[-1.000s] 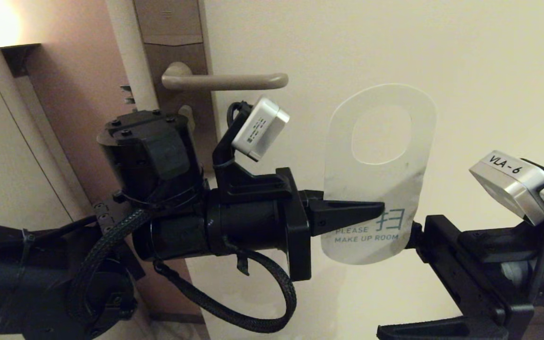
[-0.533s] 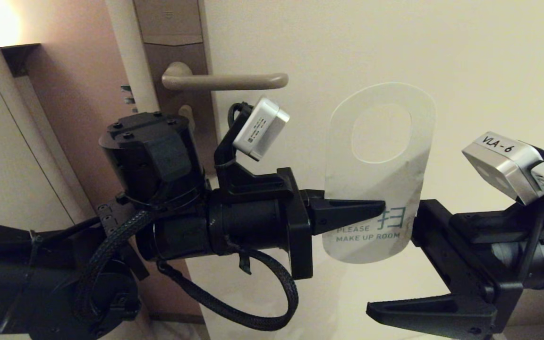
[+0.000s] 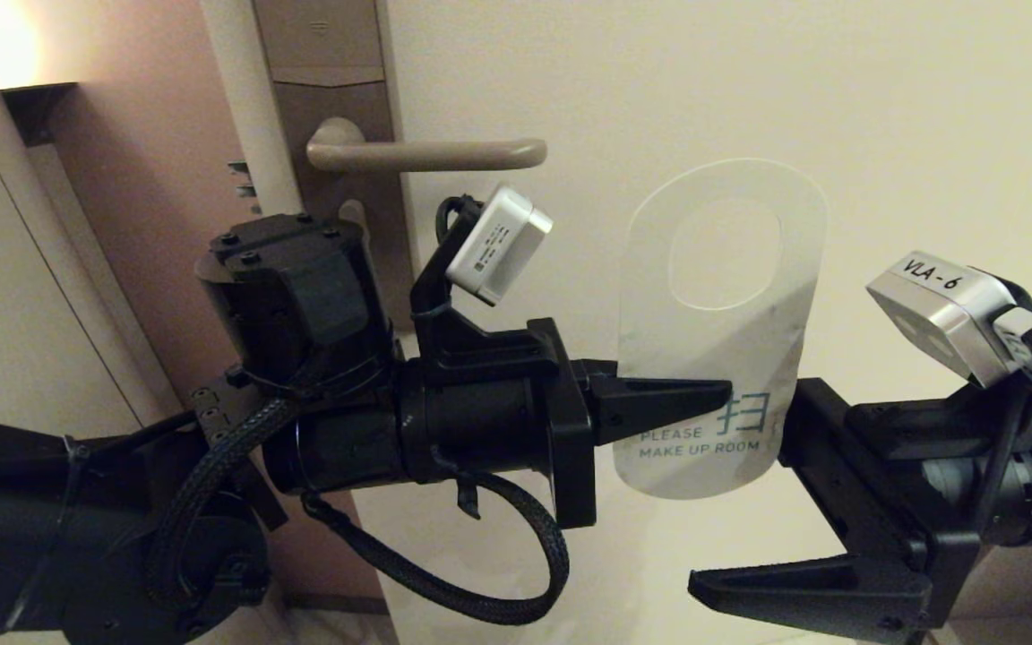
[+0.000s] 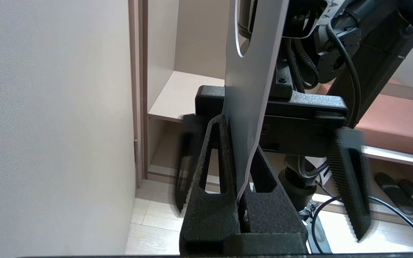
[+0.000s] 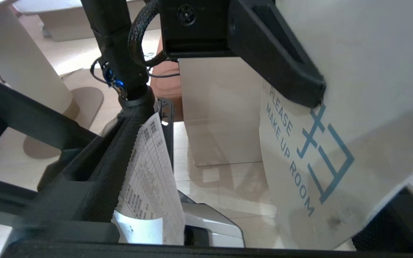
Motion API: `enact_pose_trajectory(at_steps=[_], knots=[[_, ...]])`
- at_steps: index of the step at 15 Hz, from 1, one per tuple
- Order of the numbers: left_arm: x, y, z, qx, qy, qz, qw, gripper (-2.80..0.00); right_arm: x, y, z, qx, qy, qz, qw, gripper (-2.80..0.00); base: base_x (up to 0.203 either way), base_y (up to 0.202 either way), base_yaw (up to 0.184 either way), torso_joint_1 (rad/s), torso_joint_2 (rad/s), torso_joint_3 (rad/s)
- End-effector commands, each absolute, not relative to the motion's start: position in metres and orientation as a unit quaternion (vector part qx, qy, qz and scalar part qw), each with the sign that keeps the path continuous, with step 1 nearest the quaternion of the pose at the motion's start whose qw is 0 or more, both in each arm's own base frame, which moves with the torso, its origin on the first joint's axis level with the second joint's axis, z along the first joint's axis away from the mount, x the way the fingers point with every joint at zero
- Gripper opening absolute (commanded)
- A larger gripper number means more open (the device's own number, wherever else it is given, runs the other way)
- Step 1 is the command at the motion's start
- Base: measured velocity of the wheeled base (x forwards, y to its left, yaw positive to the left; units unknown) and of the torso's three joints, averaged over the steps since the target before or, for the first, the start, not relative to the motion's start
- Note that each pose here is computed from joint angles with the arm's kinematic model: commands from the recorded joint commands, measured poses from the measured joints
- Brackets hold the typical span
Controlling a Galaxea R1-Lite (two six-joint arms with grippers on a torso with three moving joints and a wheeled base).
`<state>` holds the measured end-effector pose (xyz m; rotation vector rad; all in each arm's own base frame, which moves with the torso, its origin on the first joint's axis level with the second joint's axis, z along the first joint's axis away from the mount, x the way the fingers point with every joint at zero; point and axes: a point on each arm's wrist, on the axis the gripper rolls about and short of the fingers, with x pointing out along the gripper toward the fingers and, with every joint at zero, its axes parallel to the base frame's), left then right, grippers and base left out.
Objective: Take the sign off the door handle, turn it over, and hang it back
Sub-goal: Hand it to the other hand
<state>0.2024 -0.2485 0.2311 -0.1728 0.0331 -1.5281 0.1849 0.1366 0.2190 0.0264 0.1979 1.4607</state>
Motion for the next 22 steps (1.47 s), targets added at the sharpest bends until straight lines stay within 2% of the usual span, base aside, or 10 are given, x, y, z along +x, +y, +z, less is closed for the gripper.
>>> enact_pose_trajectory(at_steps=[1,20,21,22], knots=[[0.2024,-0.2489,0.2318,-0.078,0.012,-0.692,0.717,-2.8,0.1855,0.1369,0.2201,0.012,0.087,0.668,0.739,-2.8,0.0,0.0,0.0,0.0,0.0,0.0],[0.1953,-0.2541,0.2317,-0.078,0.011,-0.702,0.707,-2.8,0.1796,0.1335,0.2207,0.011,0.084,0.669,0.739,-2.8,0.0,0.0,0.0,0.0,0.0,0.0],[0.1953,-0.2542,0.232,-0.078,0.009,-0.702,0.707,0.0,0.1792,0.1333,0.2206,0.011,0.084,0.668,0.739,-2.8,0.0,0.0,0.0,0.0,0.0,0.0],[0.1954,-0.2543,0.2314,-0.078,0.01,-0.702,0.707,0.0,0.1786,0.1329,0.2212,0.011,0.083,0.668,0.739,-2.8,0.0,0.0,0.0,0.0,0.0,0.0]])
